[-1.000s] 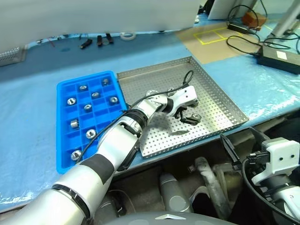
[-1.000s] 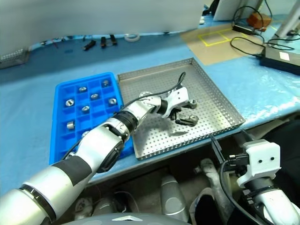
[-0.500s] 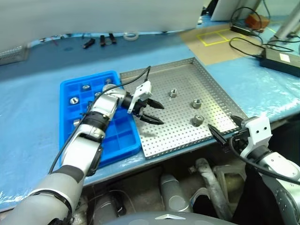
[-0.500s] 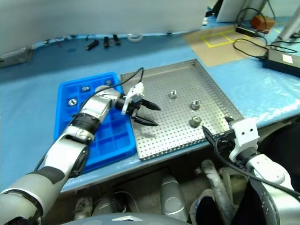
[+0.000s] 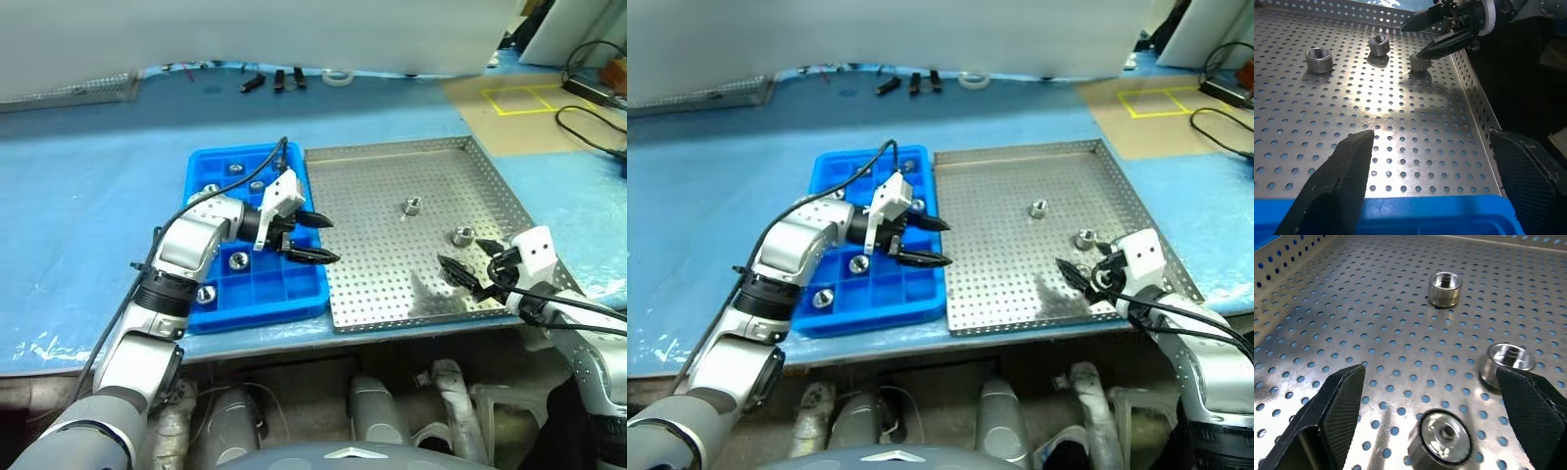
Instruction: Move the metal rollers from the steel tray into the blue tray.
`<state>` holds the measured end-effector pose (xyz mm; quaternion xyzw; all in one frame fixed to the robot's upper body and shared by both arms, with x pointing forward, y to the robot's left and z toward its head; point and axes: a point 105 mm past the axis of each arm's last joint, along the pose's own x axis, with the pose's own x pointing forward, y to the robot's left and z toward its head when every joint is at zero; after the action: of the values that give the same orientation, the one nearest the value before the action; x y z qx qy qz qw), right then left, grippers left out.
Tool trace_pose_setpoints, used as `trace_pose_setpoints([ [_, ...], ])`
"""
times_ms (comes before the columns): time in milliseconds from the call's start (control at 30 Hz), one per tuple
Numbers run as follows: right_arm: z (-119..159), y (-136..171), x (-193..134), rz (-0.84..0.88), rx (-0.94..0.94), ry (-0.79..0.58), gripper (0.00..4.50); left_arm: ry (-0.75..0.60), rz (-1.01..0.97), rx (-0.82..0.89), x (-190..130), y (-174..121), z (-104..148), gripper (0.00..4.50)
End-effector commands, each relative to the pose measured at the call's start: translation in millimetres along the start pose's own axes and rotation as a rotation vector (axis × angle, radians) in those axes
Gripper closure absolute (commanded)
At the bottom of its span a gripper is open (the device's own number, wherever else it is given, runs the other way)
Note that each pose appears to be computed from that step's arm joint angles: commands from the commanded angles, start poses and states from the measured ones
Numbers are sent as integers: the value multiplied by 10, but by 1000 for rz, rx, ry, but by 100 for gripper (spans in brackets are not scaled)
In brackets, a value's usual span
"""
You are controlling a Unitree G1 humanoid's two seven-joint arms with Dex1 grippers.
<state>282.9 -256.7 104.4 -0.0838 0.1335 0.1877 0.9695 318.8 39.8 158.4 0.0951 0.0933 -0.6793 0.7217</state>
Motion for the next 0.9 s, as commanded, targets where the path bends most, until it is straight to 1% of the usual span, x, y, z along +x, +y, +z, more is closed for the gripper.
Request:
trace_pose_setpoints([
  [33, -18, -122, -28, -30, -14, 22, 0, -22, -4, 29, 14, -57, 88, 55],
  [267, -261, -218, -122, -65, 1, 111, 0, -16, 17, 28, 18, -36, 66, 55],
  [467, -416, -276, -337, -91, 60, 175, 0, -5, 25, 30, 39, -23, 35, 55],
  [600, -464, -352, -479, -122, 87, 204, 0, -2, 29, 32, 50, -8, 23, 55],
  [733, -482, -351, -506, -124, 89, 214, 0, -5, 32, 40, 74, 10, 32, 55],
  [833, -468, -304, -458, -109, 80, 206, 63, -8, 37, 47, 89, 36, 47, 51],
  [900, -463, -283, -431, -102, 76, 203, 126, -9, 42, 50, 90, 51, 52, 51],
])
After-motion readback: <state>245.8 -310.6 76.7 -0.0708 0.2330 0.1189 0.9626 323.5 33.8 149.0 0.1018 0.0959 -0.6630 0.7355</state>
